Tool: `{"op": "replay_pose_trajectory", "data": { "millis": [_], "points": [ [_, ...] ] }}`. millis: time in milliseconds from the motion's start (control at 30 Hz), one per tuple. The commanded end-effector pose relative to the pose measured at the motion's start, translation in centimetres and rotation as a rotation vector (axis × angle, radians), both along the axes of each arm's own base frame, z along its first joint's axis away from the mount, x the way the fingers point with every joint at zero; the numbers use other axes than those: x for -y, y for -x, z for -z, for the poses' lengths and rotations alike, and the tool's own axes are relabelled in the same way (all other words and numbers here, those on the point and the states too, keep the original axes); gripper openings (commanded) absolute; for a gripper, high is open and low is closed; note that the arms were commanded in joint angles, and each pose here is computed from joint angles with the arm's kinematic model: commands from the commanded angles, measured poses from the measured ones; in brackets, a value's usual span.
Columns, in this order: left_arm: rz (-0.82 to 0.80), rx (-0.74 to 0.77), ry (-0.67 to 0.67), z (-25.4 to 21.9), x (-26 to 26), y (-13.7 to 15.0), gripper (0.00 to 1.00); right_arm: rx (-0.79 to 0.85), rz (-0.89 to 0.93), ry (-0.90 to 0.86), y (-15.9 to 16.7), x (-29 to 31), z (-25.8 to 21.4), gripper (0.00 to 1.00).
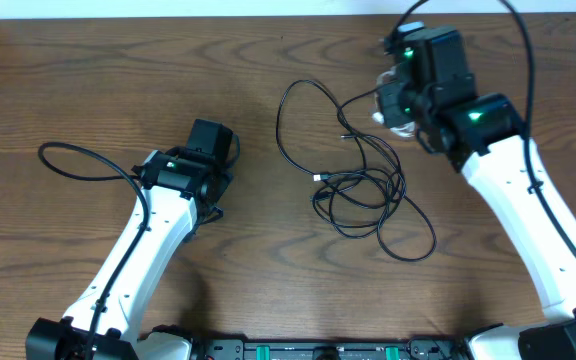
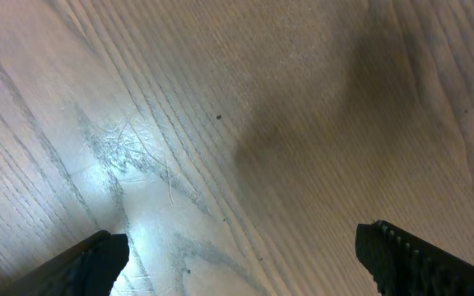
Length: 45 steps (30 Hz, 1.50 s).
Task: Untangle cables
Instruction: 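Carry the white cable up and away to the right with the right gripper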
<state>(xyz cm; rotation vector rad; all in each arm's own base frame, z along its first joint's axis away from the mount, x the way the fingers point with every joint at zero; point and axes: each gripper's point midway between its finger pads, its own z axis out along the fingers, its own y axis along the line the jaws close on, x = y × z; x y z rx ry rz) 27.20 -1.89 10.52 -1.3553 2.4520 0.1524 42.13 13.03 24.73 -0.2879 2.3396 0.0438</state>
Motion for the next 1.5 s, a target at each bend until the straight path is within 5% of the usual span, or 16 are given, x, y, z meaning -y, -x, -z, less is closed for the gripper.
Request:
{"op": "replay_pose_trajectory", "data": {
  "millis": [0, 267, 400, 600, 833, 1067, 1467],
  "points": [
    [-0.009, 0.003, -0.024, -0.2, -0.5, -0.1, 0.96, 0.02, 0.127, 0.05, -1.1, 4.0, -0.1, 0.01],
    [-0.009, 0.003, -0.024, -0.2, -0.5, -0.1, 0.96, 0.255, 0.31, 0.018, -5.6, 10.6, -4.7, 0.01],
    [-0.009, 0.003, -0.024, -0.2, -0.5, -0.1, 0.96, 0.39, 0.257, -0.076, -7.9, 10.0, -7.5, 0.01],
    [-0.01, 0.004, -0.024, -0.2, -0.5, -0.1, 0.96, 0.347, 0.157, -0.108, -8.4, 7.6, -5.8, 0.01],
    [-0.01, 0.003, -0.024, -0.2, -0.5, -0.1, 0.96, 0.329, -0.044, 0.268, -8.4, 9.1, -1.2, 0.01],
    [-0.009, 0.003, -0.024, -0.2, -0.5, -0.1, 0.96, 0.44, 0.111, 0.586, -8.2, 17.9, 2.4, 0.02],
    [-0.009, 0.003, -0.024, -0.2, -0.5, -0.1, 0.96, 0.487, 0.351, 0.599, -2.5, 35.9, 3.5, 0.02]
  ]
}}
